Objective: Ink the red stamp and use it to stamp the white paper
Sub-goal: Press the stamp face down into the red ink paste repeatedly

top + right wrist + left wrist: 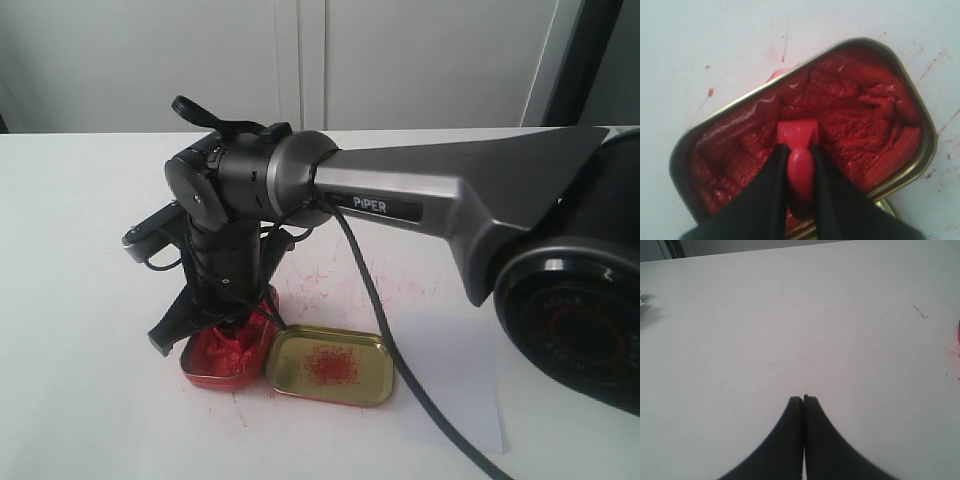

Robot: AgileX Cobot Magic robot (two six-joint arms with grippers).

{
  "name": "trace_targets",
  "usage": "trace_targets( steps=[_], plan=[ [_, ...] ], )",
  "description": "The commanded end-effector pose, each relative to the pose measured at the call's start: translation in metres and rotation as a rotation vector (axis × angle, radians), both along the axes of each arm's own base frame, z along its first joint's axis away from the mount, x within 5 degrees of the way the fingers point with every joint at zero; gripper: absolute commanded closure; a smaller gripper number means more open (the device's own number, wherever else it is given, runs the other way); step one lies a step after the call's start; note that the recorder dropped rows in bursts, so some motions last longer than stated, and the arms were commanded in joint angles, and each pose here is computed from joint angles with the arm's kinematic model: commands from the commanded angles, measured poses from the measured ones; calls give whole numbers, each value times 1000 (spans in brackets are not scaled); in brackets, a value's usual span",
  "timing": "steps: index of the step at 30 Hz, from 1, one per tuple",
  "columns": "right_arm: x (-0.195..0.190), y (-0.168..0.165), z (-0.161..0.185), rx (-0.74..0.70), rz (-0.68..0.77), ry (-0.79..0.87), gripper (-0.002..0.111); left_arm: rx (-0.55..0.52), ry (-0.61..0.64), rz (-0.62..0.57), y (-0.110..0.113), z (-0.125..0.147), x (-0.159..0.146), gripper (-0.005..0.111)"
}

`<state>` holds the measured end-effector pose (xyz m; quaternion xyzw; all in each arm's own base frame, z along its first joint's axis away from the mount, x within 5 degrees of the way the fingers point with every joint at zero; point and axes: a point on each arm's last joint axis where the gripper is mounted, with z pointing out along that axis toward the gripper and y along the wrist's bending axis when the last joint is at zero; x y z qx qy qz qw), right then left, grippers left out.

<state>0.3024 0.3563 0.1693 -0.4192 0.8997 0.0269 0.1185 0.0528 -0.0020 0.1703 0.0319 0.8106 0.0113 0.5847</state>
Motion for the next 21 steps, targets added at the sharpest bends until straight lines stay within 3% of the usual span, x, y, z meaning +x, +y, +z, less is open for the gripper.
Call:
trace_targets(
  steps=[1,21],
  plan=[
    [0,-1,9,17,-8,-23,108,-9,1,0,0,-1,0,107],
    [1,-1,25,70,-16,-61,108,-9,1,0,0,-1,0,107]
  ],
)
